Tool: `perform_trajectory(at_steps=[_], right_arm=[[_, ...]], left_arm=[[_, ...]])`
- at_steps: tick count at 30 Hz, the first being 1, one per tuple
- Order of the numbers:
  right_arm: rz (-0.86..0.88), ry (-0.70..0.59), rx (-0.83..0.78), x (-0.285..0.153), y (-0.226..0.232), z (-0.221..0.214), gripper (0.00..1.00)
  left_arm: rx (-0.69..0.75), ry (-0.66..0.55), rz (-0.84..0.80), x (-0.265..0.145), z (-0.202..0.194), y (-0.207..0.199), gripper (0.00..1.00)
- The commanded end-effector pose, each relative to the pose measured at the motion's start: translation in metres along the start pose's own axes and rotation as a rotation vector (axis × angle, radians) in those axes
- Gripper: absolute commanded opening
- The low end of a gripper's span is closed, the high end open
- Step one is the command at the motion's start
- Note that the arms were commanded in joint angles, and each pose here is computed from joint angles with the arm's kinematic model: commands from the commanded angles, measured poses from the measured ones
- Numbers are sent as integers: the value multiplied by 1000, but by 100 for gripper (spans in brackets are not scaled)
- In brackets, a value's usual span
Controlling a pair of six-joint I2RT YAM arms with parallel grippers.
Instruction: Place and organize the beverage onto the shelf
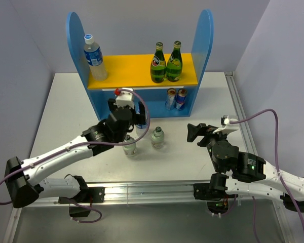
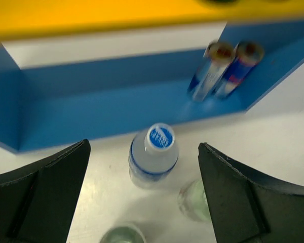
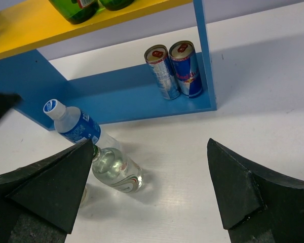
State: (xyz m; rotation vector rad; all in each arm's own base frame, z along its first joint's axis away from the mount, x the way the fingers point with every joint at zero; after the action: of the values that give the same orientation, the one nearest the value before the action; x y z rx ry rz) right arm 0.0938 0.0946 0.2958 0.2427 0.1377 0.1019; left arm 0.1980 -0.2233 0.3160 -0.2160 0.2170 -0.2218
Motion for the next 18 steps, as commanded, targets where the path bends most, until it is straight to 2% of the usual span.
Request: perform_trajectory(at_steps=[1, 6, 18], right_arm=[[-19, -11, 5, 1, 2, -1, 100], [-28, -12, 12, 1, 0, -1, 100], [-25, -9, 16, 0, -1, -1, 100]], left_arm=[[-116, 8, -25, 1, -12, -3, 94], [-86, 71, 10, 18, -38, -9, 94], [-71, 96, 64, 48, -67, -13, 92]])
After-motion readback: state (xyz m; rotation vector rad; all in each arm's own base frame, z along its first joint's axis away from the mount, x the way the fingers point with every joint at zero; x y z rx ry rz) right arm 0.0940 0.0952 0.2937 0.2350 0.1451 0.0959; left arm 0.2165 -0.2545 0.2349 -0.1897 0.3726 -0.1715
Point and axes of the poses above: each gripper's point midway between its finger pads, its own x axis out along the fingers, its own y axis along the line the jaws close on, z = x × y, the point moved 10 cm from there along -x, back along the fingers, and after that the axes turned 4 degrees about -x, right-handed, at the moved point
